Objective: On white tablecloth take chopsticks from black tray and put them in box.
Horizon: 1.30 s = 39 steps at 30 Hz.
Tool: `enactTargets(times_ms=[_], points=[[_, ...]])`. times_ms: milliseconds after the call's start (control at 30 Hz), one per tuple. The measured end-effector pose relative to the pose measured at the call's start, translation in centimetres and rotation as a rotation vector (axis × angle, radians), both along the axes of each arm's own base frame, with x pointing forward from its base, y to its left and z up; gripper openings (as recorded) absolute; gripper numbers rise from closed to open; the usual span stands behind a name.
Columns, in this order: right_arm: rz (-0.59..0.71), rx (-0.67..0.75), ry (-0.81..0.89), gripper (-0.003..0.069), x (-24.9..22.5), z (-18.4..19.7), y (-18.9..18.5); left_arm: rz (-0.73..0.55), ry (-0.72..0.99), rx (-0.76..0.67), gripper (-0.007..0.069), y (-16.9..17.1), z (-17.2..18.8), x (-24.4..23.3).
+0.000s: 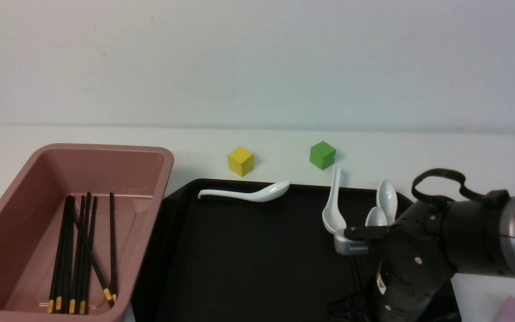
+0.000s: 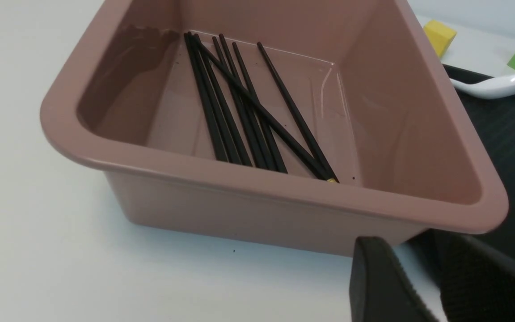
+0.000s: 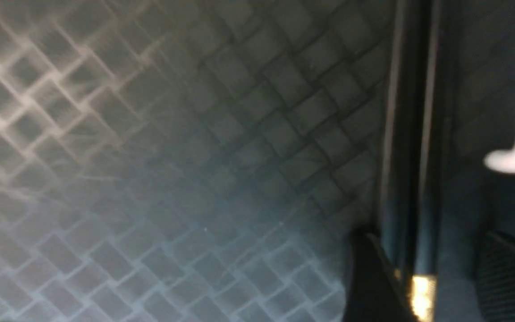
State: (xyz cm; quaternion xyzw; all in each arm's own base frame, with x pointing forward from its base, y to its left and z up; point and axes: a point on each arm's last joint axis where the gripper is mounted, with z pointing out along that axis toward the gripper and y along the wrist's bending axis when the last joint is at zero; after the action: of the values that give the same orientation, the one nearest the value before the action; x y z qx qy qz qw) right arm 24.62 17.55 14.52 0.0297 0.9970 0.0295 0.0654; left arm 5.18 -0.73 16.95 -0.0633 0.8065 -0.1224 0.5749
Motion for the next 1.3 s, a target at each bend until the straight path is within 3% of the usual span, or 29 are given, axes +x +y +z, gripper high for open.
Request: enactTargets(times_ms=[133,300,500,933,1167,1300], points=[[-0.008,0.004,0.007,0.03,0.1,-0.1,0.1,0.0,0.0,0.0,0.0235,0.0,0.0,0.0],[0.002,0.006,0.013,0.0139,0.1,-0.1,0.2,0.0,0.0,0.0,0.0235,0.0,0.0,0.0],[0.037,0.089,0.039,0.0144,-0.5,0.7,0.8,0.0,0.0,0.0,0.0235,0.0,0.0,0.0],[0.209,0.38,-0.07,0.0144,-0.5,9.9,3.1,0.0,0.0,0.0,0.0235,0.0,0.0,0.0],[0.404,0.572,-0.231,0.0144,1.1,15.0,8.2,0.0,0.0,0.0,0.0235,0.0,0.0,0.0],[0.552,0.682,-0.38,0.0144,2.2,16.0,14.9,0.0,0.0,-0.001,0.0235,0.0,0.0,0.0]])
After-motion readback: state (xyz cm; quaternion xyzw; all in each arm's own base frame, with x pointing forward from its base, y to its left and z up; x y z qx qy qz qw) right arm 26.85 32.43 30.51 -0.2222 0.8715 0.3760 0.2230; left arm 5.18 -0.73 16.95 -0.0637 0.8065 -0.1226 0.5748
